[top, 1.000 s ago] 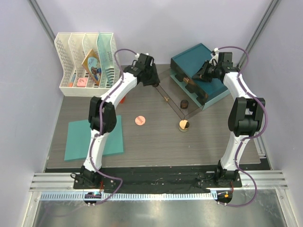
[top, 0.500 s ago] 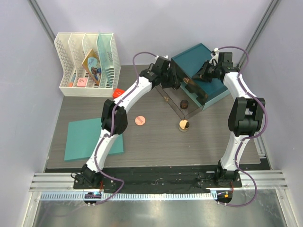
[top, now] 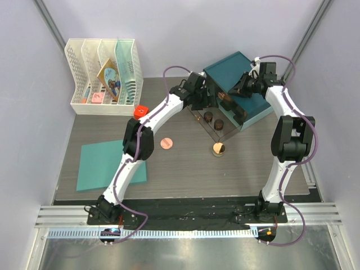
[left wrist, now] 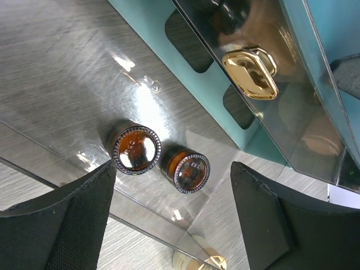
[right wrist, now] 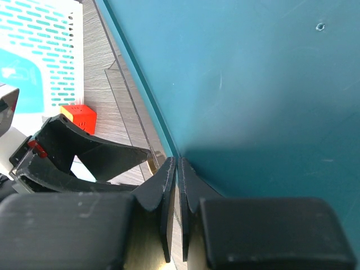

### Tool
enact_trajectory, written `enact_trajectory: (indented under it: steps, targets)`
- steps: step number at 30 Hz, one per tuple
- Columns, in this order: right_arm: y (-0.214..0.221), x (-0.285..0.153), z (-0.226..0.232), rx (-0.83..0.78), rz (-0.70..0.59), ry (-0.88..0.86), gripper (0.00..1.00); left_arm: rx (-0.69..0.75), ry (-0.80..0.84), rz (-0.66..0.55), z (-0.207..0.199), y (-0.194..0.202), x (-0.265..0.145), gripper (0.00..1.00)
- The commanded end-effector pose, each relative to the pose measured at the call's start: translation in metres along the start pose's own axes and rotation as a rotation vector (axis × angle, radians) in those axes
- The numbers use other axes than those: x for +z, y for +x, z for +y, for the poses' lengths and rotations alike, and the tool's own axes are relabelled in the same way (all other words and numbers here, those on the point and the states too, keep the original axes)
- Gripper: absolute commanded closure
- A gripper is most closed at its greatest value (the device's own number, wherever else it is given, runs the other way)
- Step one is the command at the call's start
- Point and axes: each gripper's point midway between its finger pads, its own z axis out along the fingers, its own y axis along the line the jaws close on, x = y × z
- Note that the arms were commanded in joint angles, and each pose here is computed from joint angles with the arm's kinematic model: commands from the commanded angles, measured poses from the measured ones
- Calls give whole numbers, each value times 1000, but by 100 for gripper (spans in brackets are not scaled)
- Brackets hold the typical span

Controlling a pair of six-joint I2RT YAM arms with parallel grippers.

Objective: Organize the makeup

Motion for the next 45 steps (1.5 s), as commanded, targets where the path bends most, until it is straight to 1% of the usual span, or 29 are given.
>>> enact_trajectory:
  steps: [1,3,5,6,9,11,12,13,14,15,16,17,20,21,23,24,27,29,31,35,36,39,42,45]
  targets:
    - [166,5,-125,206,504,433,86,46,58,-21,-21,-10,-22,20]
    - [166,5,-124,206,504,433,86,63,66,-38,-28,-16,-38,23]
    - [165,5,-124,205,502,431,86,93,38,-29,-19,-11,-46,25]
    - [165,5,-124,207,501,429,86,110,36,-28,-21,-9,-60,25]
    - [165,5,-124,206,499,429,86,162,6,-19,-15,-1,-84,27]
    - [165,5,-123,205,500,427,86,210,-2,-10,-15,8,-95,28]
    - [164,5,-124,208,497,428,86,221,-10,5,-13,16,-102,31]
    - [165,5,-123,209,500,428,86,239,-10,18,-12,22,-104,37]
    - [165,5,-123,208,499,428,86,253,-20,59,-9,40,-103,42]
    - [165,5,-123,208,500,426,86,268,-18,70,-10,46,-107,46]
    - [166,5,-123,209,501,425,86,285,-28,88,-9,54,-107,48]
    - [165,5,-123,208,498,426,86,302,-39,130,-9,74,-106,49]
    - [166,4,-123,208,502,428,86,316,-45,194,-9,105,-103,48]
    - [166,4,-124,209,501,429,86,336,-32,216,-18,120,-103,45]
    - [169,2,-124,210,506,431,86,345,-24,253,-23,139,-100,43]
    - [170,3,-124,209,508,430,86,359,-9,274,-32,152,-99,40]
    - [172,1,-124,210,509,429,86,374,2,302,-42,170,-90,31]
    - [171,0,-122,207,503,426,87,390,-4,333,-47,183,-83,29]
    - [170,0,-121,207,499,424,86,416,-2,346,-52,190,-78,28]
    - [169,-1,-119,206,493,418,86,440,-25,344,-57,189,-67,25]
    - [169,-1,-119,205,494,416,86,443,-50,356,-51,193,-59,26]
    - [169,-1,-117,208,490,409,86,460,-112,337,-45,187,-53,27]
    - [169,-2,-117,209,489,408,86,464,-119,320,-46,182,-49,26]
    - [169,-2,-116,208,486,403,86,463,-133,338,-43,186,-43,27]
